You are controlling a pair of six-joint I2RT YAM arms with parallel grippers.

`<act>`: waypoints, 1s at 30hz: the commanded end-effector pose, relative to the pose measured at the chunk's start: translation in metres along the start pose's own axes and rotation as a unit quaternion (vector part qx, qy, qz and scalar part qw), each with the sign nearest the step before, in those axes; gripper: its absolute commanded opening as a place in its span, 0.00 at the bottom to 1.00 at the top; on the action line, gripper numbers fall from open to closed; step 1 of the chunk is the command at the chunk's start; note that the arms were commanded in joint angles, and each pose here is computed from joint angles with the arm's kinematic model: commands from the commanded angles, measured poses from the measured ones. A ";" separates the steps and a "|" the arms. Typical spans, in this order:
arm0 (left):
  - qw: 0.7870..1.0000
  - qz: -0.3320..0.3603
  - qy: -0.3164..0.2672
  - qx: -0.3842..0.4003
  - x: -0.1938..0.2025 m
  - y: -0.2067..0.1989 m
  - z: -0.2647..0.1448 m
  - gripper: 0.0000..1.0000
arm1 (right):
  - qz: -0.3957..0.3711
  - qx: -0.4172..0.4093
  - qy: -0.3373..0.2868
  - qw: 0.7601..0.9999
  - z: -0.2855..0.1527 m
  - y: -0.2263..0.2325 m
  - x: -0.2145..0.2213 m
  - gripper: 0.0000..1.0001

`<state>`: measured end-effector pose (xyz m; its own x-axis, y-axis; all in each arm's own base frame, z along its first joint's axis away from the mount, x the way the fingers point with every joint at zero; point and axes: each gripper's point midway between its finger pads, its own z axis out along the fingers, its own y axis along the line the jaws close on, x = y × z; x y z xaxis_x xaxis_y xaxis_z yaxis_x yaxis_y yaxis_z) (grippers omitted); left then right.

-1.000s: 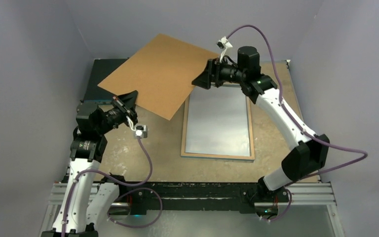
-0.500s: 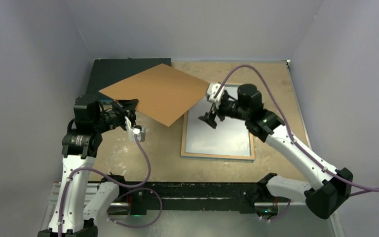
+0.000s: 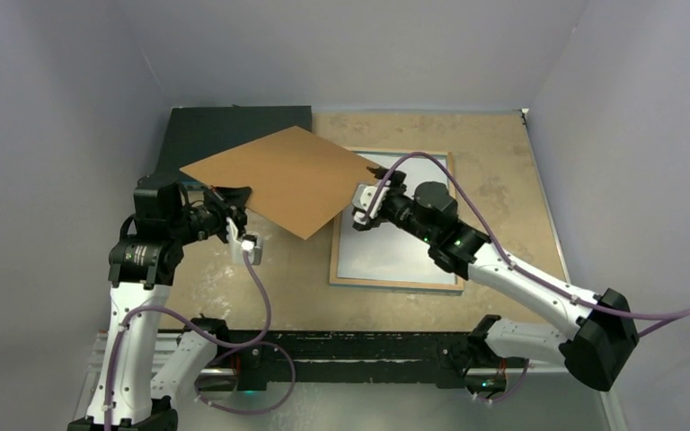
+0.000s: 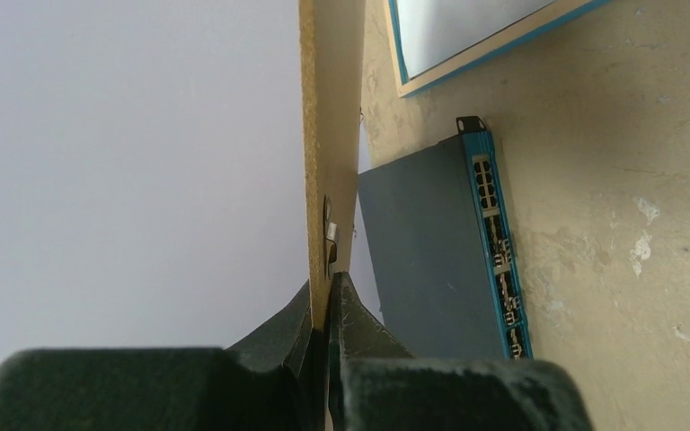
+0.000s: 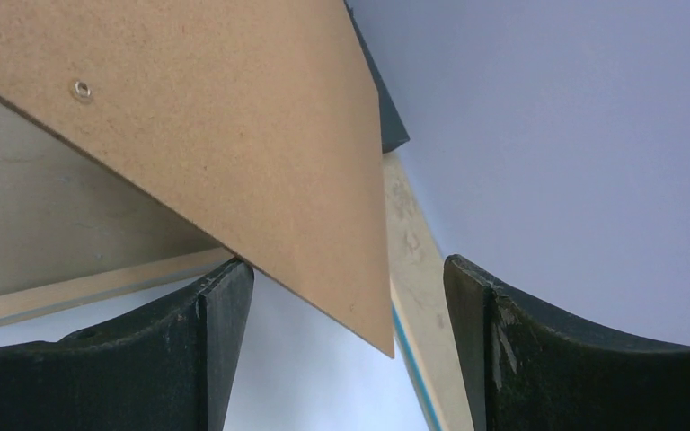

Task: Put the photo into the frame

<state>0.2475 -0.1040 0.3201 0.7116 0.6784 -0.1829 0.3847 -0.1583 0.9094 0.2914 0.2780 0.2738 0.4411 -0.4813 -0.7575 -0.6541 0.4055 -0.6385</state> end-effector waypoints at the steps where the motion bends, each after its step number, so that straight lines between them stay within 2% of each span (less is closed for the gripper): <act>1: 0.994 0.088 -0.027 -0.063 -0.025 0.049 -0.017 0.00 | -0.049 0.023 -0.044 0.998 0.012 -0.016 -0.028 0.78; 5: 0.993 0.091 -0.026 -0.070 -0.025 0.054 -0.018 0.00 | -0.061 -0.010 -0.041 0.997 0.028 0.000 -0.029 0.75; 7: 0.993 0.093 -0.027 -0.074 -0.026 0.057 -0.019 0.00 | -0.063 0.004 -0.042 0.997 0.035 -0.003 -0.032 0.70; 9: 0.992 0.094 -0.027 -0.081 -0.027 0.060 -0.020 0.00 | -0.068 0.022 -0.044 0.996 0.041 -0.007 -0.034 0.61; 13: 0.991 0.091 -0.026 -0.094 -0.027 0.068 -0.022 0.00 | -0.085 0.085 -0.056 0.991 0.045 -0.021 -0.046 0.27; 15: 0.990 0.090 -0.021 -0.103 -0.026 0.072 -0.024 0.00 | -0.090 0.103 -0.060 0.989 0.042 -0.025 -0.054 0.14; 17: 0.989 0.078 -0.018 -0.124 -0.025 0.081 -0.026 0.00 | -0.087 0.109 -0.072 0.988 0.037 -0.026 -0.065 0.07; 21: 0.978 0.027 -0.011 -0.208 -0.018 0.112 -0.035 0.00 | -0.029 0.089 -0.111 0.989 0.025 -0.022 -0.088 0.02; 23: 0.966 -0.011 -0.013 -0.257 -0.015 0.134 -0.042 0.16 | 0.005 0.066 -0.125 0.990 0.020 -0.018 -0.099 0.00; 25: 0.950 -0.034 -0.016 -0.310 -0.013 0.159 -0.054 0.23 | 0.032 0.054 -0.135 0.989 0.017 -0.019 -0.109 0.00; 26: 0.940 -0.050 -0.017 -0.338 -0.011 0.171 -0.060 0.39 | 0.040 0.044 -0.140 0.988 0.017 -0.017 -0.113 0.00; 27: 0.930 -0.061 -0.017 -0.361 -0.009 0.181 -0.066 0.62 | 0.044 0.033 -0.145 0.988 0.016 -0.015 -0.117 0.00; 28: 0.921 -0.069 -0.015 -0.383 -0.006 0.192 -0.072 0.77 | 0.048 0.022 -0.150 0.987 0.016 -0.012 -0.121 0.00; 30: 0.899 -0.103 -0.010 -0.426 0.004 0.211 -0.083 0.85 | 0.051 -0.012 -0.155 0.986 0.018 -0.003 -0.127 0.00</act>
<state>0.2846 -0.0977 0.4501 0.6674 0.6741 -0.3164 0.1310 0.3119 0.9410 0.2796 0.3331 0.3075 0.5030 -0.3967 -0.7679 -0.6360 0.4317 -0.6397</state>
